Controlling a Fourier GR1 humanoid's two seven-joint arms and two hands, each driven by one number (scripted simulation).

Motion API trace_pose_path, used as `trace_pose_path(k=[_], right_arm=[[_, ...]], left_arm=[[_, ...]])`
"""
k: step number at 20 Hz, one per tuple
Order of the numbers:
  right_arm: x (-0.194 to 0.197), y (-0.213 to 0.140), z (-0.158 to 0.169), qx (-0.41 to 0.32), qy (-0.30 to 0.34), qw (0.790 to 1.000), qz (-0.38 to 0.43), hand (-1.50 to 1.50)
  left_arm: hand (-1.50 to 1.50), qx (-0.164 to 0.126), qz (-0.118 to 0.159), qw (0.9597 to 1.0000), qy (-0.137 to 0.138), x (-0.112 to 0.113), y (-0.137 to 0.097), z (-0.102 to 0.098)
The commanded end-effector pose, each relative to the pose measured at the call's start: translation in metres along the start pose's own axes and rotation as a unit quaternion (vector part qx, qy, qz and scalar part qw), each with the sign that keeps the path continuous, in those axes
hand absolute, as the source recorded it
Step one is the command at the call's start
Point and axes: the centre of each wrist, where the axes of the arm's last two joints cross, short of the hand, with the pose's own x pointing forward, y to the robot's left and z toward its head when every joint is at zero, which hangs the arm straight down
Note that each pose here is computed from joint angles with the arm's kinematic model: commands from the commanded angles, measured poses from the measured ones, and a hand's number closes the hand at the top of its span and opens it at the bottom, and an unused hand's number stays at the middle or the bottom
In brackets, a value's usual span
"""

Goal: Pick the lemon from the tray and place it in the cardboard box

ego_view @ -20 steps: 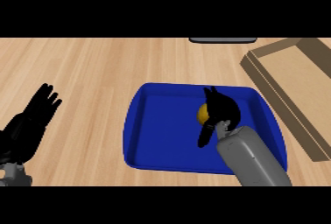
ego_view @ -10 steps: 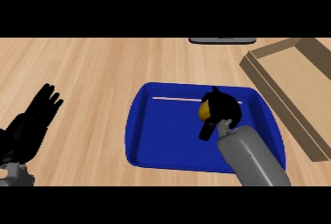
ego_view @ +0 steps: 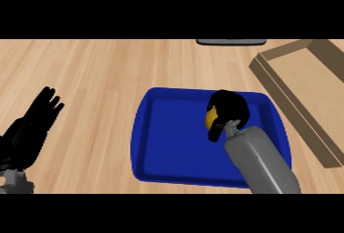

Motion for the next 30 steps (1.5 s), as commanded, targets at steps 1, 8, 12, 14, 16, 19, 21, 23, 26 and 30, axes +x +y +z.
trace_pose_path(k=[1, 8, 12, 14, 16, 19, 21, 23, 26, 30], right_arm=[[-0.008, -0.012, 0.006, 0.009, -0.015, 1.000, 0.014, 1.50], [-0.054, -0.044, -0.066, -0.026, -0.011, 1.000, 0.001, 1.50], [-0.048, -0.049, -0.049, -0.071, -0.011, 0.997, 0.023, 1.50], [-0.025, -0.066, -0.041, -0.107, -0.018, 0.994, 0.027, 1.50], [-0.030, -0.085, -0.028, -0.139, -0.044, 0.989, 0.016, 1.50], [0.006, -0.111, -0.005, -0.178, -0.059, 0.982, 0.025, 1.50], [0.011, -0.144, 0.019, -0.237, -0.065, 0.969, 0.008, 1.50], [0.024, -0.154, 0.046, -0.257, -0.061, 0.965, 0.002, 1.50], [0.025, -0.169, 0.068, -0.330, -0.039, 0.943, -0.030, 1.50], [-0.002, -0.211, 0.079, -0.371, 0.017, 0.927, -0.045, 1.50]], left_arm=[[0.00, -0.003, -0.004, 1.0000, 0.003, -0.003, -0.009, -0.007], [0.00, -0.002, -0.002, 1.0000, -0.006, -0.008, -0.010, -0.001], [0.00, 0.001, 0.004, 1.0000, 0.001, -0.002, -0.025, -0.007], [0.00, 0.003, 0.005, 1.0000, 0.002, -0.008, 0.020, 0.001], [0.00, -0.005, 0.005, 1.0000, 0.003, -0.006, -0.001, -0.006], [0.00, 0.002, 0.004, 1.0000, 0.001, 0.010, -0.014, 0.000], [0.00, 0.001, 0.001, 1.0000, 0.004, 0.007, 0.007, -0.005], [0.00, 0.003, -0.006, 1.0000, 0.004, 0.001, -0.001, -0.004], [0.00, 0.000, 0.000, 1.0000, 0.005, -0.001, 0.001, -0.003], [0.00, 0.007, 0.000, 1.0000, -0.003, 0.009, -0.002, -0.006]])
